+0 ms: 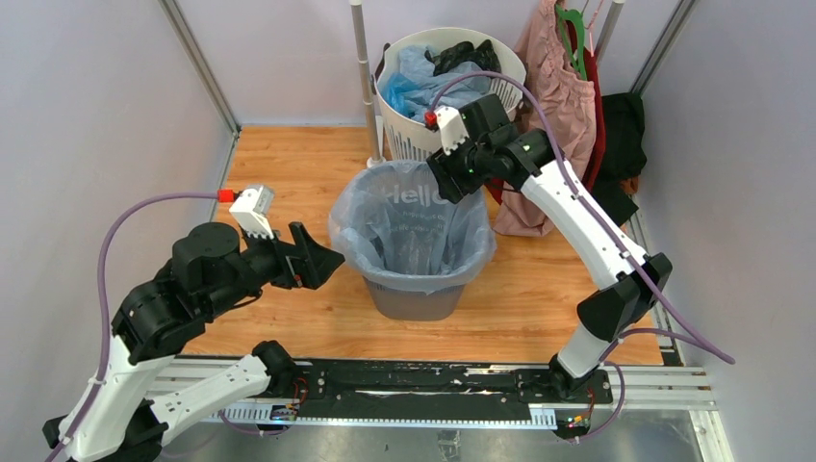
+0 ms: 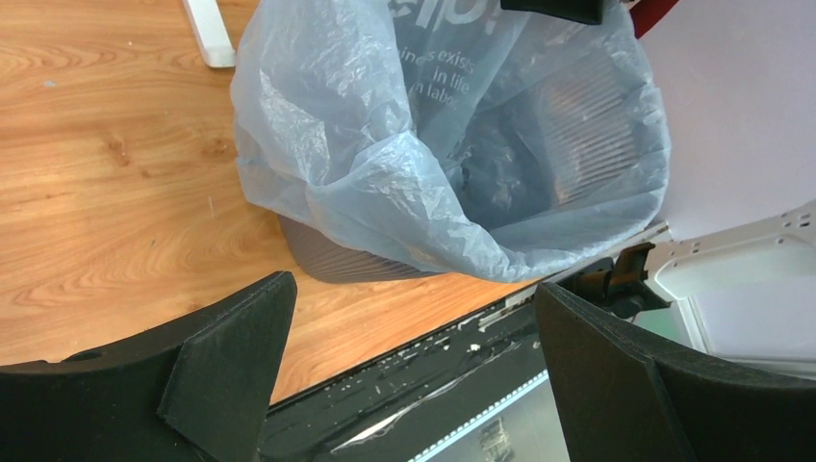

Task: Put the trash bags into the trash bin

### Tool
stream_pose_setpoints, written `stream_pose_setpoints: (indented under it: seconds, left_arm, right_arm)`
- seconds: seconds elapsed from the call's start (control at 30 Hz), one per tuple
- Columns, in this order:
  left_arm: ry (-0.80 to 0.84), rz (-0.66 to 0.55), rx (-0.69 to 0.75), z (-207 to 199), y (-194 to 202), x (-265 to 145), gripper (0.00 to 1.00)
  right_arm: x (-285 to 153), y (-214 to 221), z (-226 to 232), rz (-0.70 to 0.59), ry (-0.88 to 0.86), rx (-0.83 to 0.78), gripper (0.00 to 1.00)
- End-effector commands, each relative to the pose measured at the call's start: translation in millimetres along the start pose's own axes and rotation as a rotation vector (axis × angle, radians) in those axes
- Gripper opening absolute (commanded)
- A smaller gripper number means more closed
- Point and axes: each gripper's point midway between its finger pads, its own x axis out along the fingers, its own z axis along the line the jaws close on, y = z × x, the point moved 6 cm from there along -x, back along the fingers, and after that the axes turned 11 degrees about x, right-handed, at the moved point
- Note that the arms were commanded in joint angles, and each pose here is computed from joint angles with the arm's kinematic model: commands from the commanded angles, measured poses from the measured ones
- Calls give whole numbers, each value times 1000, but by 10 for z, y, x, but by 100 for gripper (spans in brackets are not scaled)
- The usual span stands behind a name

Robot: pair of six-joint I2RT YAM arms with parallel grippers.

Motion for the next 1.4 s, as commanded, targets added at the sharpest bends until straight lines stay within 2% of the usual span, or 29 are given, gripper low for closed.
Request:
stream_pose_setpoints:
  seconds: [0.0,0.17,0.3,0.4,0.5,0.67,0.7,0.8,0.87,0.97,1.13,1.37]
  left_arm:
    - [-6,35,0,25,106,33,100]
    - [-10,43,-1,40,148,49,100]
    - [-10,51,0,42,165,64,100]
    - [-9,52,-1,48,184,67,100]
    - [-10,55,1,58,208,72,100]
    - [-15,57,7,69,218,79,100]
    - [-14,57,8,66,218,83,100]
    - [-13,56,11,66,217,89,100]
    - [-13,58,11,66,221,91,100]
    - [-7,56,9,60,221,90,100]
    - [-2,52,7,61,225,66,100]
    - [8,41,-5,67,240,16,100]
  right_arm:
    - [132,103,-48,49,78,-9,55]
    - [147,204,-99,71,140,51,39]
    - [77,279,-95,68,173,119,16]
    - [18,384,-106,76,219,185,7]
    - [-135,527,-122,85,289,273,0]
    - [-389,793,-120,87,392,439,0]
    - [-441,837,-95,80,388,469,5]
    - [-536,872,-42,62,359,499,43]
    - [-646,821,-33,32,354,490,61]
    - [-811,643,-73,-36,369,424,76]
    - [-807,292,-147,-92,355,244,82]
    - [-364,-84,-117,-76,211,38,81]
